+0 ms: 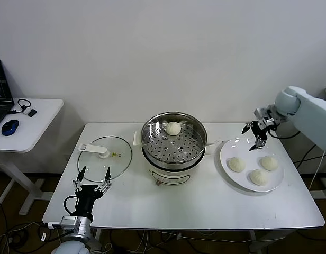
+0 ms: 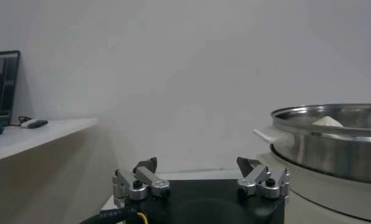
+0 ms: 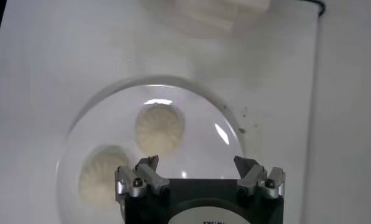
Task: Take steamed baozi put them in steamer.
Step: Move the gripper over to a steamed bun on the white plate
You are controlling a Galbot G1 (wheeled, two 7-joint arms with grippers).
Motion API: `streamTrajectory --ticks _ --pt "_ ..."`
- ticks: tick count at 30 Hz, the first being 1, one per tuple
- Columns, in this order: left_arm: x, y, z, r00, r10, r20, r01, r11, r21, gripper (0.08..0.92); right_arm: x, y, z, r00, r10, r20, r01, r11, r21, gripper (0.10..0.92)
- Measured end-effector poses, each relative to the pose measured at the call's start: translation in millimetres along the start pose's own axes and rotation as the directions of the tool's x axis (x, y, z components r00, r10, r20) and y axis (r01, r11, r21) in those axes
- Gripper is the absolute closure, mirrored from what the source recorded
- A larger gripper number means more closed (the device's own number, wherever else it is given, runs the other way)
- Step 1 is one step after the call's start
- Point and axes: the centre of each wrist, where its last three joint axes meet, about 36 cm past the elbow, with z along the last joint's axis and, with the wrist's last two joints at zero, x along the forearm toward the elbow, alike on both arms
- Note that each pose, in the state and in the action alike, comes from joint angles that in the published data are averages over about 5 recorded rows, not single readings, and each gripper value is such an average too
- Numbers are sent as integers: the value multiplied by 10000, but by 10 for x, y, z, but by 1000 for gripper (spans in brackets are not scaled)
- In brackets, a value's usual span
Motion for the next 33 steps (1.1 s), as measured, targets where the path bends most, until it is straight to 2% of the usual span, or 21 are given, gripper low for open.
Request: streamTrajectory --ticks 14,33 --pt "47 32 70 9998 -91 -154 90 10000 -30 177 -546 64 -117 9972 -744 -51 743 9970 -233 200" --pt "49 36 83 9998 -97 -191 96 9999 -35 177 -823 88 -122 9929 -1121 -401 1113 9935 -218 200"
